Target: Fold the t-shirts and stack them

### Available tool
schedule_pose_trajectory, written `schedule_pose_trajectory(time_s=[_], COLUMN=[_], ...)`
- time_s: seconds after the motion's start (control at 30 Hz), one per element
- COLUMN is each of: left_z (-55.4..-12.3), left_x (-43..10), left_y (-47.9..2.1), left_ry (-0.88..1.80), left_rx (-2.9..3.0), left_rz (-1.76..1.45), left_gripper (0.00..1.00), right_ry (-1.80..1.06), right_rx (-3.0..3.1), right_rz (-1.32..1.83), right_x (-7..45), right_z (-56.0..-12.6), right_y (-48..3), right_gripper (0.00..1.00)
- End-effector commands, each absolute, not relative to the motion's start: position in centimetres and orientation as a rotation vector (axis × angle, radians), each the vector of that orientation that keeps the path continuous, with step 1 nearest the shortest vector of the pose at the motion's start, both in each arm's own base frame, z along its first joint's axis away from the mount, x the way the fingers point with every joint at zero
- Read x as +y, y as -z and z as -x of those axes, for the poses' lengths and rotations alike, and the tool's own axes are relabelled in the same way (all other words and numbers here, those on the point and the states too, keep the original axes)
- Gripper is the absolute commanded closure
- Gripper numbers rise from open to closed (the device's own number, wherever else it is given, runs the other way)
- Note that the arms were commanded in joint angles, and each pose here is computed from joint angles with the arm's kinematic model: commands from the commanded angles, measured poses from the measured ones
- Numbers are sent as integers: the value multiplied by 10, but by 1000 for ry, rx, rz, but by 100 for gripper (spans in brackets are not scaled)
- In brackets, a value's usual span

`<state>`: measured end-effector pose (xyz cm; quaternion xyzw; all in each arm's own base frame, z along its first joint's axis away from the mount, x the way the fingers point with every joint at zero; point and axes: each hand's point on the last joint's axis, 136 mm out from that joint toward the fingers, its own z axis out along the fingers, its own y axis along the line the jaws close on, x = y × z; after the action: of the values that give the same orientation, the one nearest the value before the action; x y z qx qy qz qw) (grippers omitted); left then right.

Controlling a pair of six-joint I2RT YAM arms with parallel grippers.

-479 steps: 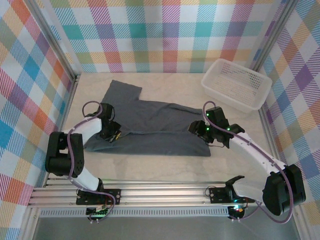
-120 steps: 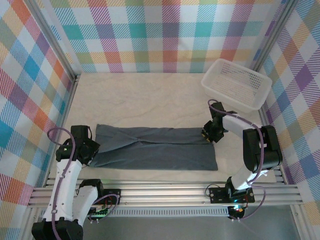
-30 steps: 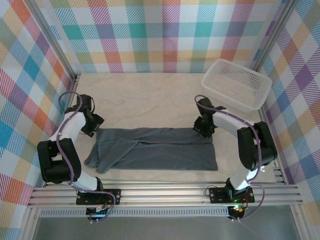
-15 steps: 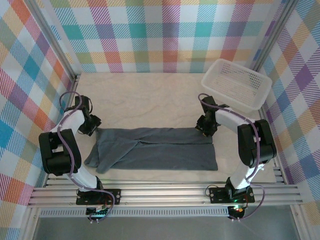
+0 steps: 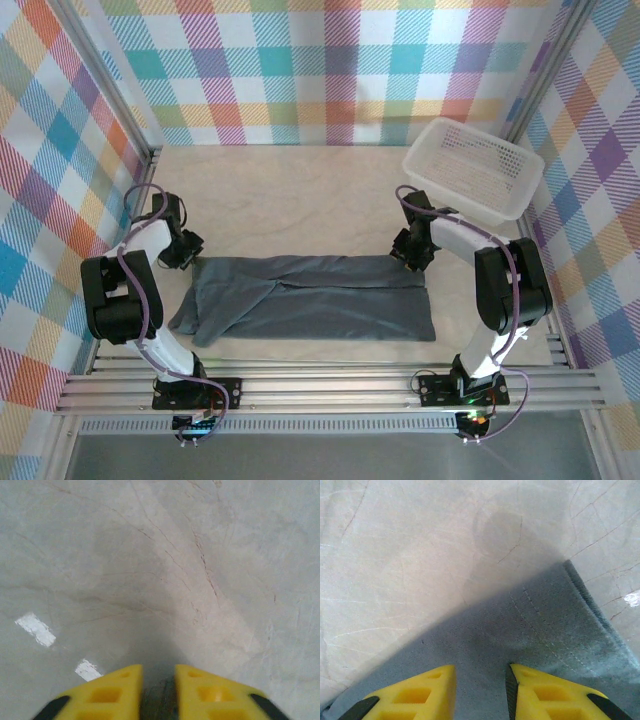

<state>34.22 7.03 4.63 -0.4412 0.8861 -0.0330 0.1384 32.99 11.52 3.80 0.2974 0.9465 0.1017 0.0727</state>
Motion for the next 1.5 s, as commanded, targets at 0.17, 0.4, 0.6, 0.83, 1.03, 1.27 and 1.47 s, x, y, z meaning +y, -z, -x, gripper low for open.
schedule_pose_trajectory(time_s=[0.17,0.4,0.6,0.83,1.03,1.27,1.47], left_z=[-333,-325,-319,-321,-324,-325,-330], left_x=[91,106,111,112,103,93,90], left_y=[-59,-63,-56,-62,-54,-47,-51], left_ry=[23,49,166,225,300,349,377], left_rx=[2513,2460,2403,2345,2356,2400,2400], left_rz=[1327,1452,1591,1657,1675,1647,1623], left_gripper=[100,100,100,100,100,100,100], right_ry=[-274,-191,-172,-162,-155,-140,-168], right_rx=[2857,2949,2932,2844,2822,2794,2706], right_rz=[-912,-988,-1053,-1190,-1200,-1165,-1105], right_x=[109,100,89,66,59,54,53], right_z=[-335,-326,-322,-322,-324,-327,-333], right_y=[-37,-12,-6,-13,-18,-28,-55], right_gripper=[68,73,73,86,93,100,100])
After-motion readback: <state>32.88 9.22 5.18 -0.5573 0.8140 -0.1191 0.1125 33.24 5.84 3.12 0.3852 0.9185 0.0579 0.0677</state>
